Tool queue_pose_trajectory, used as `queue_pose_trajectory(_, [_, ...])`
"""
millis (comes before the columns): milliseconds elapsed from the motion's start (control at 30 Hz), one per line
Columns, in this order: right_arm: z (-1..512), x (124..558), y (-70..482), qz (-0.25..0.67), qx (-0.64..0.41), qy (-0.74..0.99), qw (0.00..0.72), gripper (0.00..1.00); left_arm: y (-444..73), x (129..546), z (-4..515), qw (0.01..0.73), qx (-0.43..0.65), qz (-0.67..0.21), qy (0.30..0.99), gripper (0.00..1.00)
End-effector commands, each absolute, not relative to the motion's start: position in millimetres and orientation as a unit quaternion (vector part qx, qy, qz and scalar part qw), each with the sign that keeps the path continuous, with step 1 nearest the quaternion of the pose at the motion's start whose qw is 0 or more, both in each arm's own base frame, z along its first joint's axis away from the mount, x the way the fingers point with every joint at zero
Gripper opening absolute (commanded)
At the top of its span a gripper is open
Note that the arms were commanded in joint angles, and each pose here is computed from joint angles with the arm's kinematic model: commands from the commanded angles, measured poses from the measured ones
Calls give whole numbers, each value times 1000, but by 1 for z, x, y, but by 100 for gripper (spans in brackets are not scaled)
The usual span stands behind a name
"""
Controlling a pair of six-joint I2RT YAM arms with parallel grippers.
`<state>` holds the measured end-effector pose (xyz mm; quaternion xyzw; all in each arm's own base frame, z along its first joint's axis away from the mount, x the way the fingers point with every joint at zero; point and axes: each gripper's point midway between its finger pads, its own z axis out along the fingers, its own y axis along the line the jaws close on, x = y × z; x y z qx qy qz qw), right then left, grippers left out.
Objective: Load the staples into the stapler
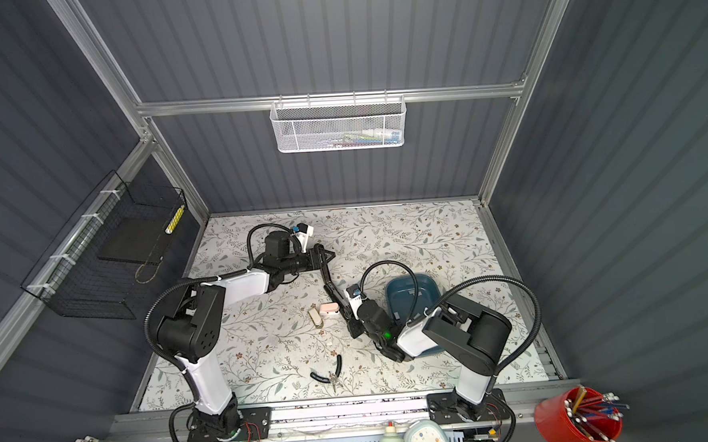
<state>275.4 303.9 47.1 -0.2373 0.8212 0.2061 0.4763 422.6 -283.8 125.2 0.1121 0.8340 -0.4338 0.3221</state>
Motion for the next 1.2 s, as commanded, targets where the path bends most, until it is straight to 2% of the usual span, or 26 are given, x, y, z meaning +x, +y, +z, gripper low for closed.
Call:
queue_pose_trajectory(0, [43, 266, 311, 215, -262, 814, 472, 0, -297, 405, 139, 339, 158, -413, 831, 52])
queue_pose_trajectory(400, [43, 267, 308, 213, -255, 813, 478, 0, -303, 387, 145, 379, 217, -378, 817, 64])
queue_pose_trajectory(800, [43, 268, 306, 214, -251, 811, 484, 0, -312, 373, 145, 404, 284, -329, 805, 68])
queue_pose_trajectory(1167, [43, 267, 305, 215, -250, 809, 486, 0, -317, 369, 134, 397, 312, -304, 808, 71])
